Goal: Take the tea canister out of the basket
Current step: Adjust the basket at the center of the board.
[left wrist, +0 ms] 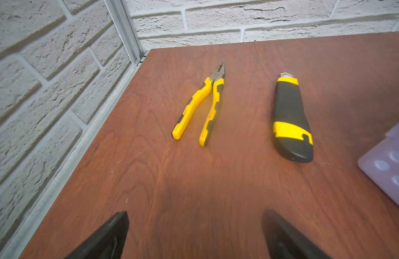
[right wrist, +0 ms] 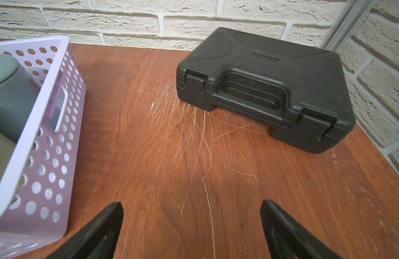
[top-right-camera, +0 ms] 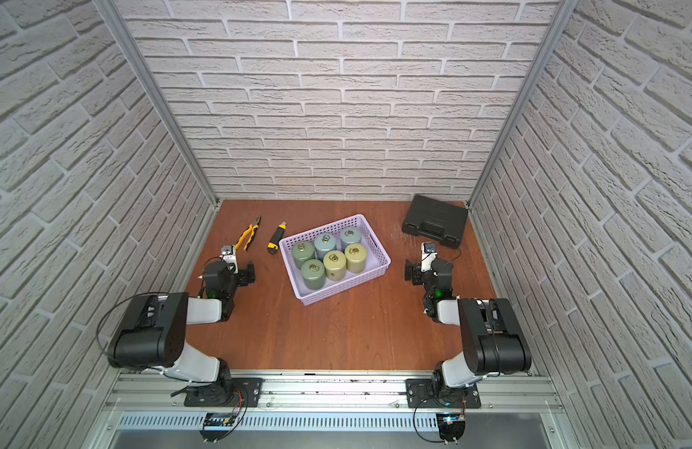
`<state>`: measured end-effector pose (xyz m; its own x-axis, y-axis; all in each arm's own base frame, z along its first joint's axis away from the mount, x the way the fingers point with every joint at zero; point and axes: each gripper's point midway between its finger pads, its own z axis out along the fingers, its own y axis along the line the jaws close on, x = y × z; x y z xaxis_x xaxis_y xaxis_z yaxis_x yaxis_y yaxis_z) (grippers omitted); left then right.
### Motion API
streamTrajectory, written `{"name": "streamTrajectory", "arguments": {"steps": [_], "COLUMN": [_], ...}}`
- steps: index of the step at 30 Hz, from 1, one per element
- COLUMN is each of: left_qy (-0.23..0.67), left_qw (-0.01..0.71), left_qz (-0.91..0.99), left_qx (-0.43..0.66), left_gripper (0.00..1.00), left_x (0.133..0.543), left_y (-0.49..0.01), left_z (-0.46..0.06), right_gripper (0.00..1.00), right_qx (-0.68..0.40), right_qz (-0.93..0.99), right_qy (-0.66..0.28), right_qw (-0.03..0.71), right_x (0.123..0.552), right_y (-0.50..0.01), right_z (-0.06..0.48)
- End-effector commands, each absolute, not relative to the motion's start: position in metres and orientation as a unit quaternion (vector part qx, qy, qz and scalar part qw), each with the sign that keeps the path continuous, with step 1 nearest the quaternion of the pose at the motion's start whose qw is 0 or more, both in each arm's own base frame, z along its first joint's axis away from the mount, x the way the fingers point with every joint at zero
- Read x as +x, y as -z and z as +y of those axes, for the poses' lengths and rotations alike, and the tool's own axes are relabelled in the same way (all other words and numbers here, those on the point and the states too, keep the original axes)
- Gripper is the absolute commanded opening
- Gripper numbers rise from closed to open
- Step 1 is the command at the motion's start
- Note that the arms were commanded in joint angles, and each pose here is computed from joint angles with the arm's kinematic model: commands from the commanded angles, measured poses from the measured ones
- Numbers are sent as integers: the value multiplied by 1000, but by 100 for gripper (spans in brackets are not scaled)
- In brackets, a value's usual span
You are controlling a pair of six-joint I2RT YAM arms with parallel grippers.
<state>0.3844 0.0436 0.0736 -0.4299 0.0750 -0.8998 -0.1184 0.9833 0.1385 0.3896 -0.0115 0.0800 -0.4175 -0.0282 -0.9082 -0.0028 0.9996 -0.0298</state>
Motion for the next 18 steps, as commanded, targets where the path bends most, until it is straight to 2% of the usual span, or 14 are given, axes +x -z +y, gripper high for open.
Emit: {"name": "streamTrajectory", "arguments": {"steps": [1, 18], "left_qy": [-91, -91], "left_qw": [559, 558], "left_qz": [824, 825], "left_qx": [-5, -4], "left_gripper": [98, 98], "left_x": [394, 394], "left_y": [-89, -88], "left_z": [41, 41], "right_gripper": [100, 100], "right_qx": [-12, -13], "right_qz": [827, 827], "right_qy": [9, 9], "right_qw": [562, 562], "right_x": [397, 397], "right_y": [-93, -94], "right_z": [-10, -9]}}
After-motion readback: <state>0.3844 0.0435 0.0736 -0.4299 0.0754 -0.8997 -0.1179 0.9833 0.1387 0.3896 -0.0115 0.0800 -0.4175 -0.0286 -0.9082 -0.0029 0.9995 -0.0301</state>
